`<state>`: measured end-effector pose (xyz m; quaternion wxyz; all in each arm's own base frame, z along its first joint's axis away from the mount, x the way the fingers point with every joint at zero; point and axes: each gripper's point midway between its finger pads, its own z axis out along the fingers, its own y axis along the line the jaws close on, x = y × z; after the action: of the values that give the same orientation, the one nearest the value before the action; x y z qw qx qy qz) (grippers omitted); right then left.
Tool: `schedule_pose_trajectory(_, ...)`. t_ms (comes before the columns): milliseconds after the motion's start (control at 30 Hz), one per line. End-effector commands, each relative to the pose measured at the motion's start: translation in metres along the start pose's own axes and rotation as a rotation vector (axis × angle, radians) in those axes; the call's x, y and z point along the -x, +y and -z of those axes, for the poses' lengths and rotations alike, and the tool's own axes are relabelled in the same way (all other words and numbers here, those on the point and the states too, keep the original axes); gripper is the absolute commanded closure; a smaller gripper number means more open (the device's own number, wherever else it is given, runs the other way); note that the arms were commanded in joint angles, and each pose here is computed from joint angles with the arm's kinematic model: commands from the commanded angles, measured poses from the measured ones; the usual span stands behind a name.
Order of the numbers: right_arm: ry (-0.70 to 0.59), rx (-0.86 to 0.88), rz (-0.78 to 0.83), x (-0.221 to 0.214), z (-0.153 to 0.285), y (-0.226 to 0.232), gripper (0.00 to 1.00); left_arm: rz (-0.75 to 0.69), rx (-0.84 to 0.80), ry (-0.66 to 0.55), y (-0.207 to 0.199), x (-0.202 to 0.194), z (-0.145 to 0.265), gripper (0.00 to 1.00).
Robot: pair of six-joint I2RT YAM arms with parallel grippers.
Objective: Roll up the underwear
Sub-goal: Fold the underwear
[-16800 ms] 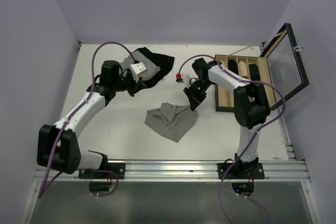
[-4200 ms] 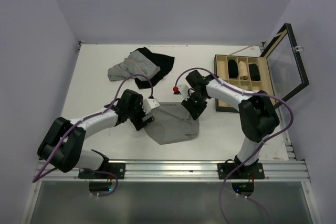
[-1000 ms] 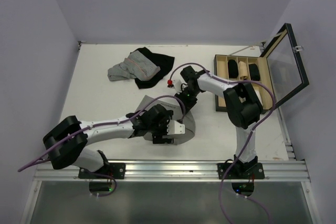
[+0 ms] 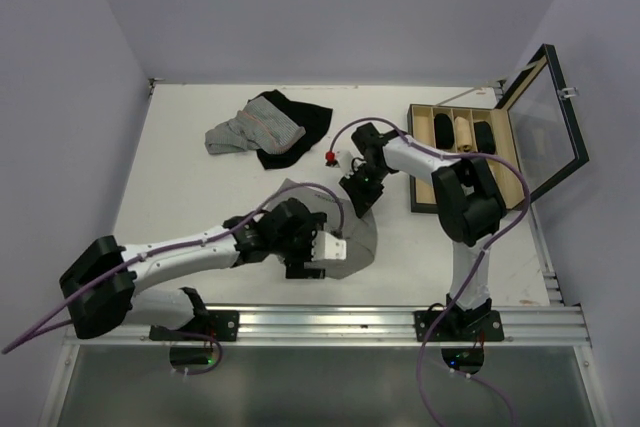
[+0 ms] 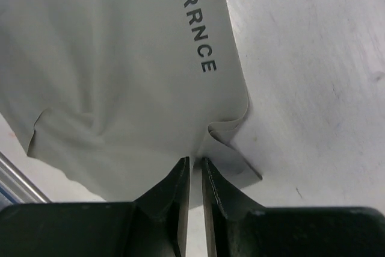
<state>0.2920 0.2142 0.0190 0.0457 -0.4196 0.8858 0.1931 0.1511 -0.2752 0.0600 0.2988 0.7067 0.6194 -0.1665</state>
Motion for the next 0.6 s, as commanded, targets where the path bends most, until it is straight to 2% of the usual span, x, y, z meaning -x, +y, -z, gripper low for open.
schedule_pose_trajectory(0,-0.086,-0.046,0.061,0.015,0.046,0.008,0.81,0.131,0.220,-0.073,0.068,0.012,0.047,0.00)
schedule_pose_trajectory(67,-0.126,-0.076,0.066,0.022,0.063,0.011,0.77,0.147,0.290,-0.053,0.084,-0.001,0.056,0.00)
schedule_pose_trajectory(133,-0.142,-0.127,0.057,0.024,0.074,0.006,0.74,0.225,0.369,0.002,0.104,-0.040,0.063,0.00)
schedule_pose_trajectory(167,-0.137,-0.143,0.051,0.023,0.074,0.004,0.74,0.223,0.372,0.000,0.106,-0.040,0.061,0.00)
schedule_pose_trajectory(200,-0.131,-0.165,0.045,0.021,0.075,0.000,0.74,0.255,0.406,0.038,0.115,-0.057,0.064,0.00)
schedule_pose_trajectory(333,-0.069,-0.192,0.003,0.006,0.061,-0.012,0.76,0.319,0.427,0.109,0.129,-0.090,0.054,0.00)
schedule_pose_trajectory(567,0.052,-0.219,-0.029,-0.019,0.029,-0.031,0.80,0.350,0.444,0.163,0.134,-0.119,0.042,0.00)
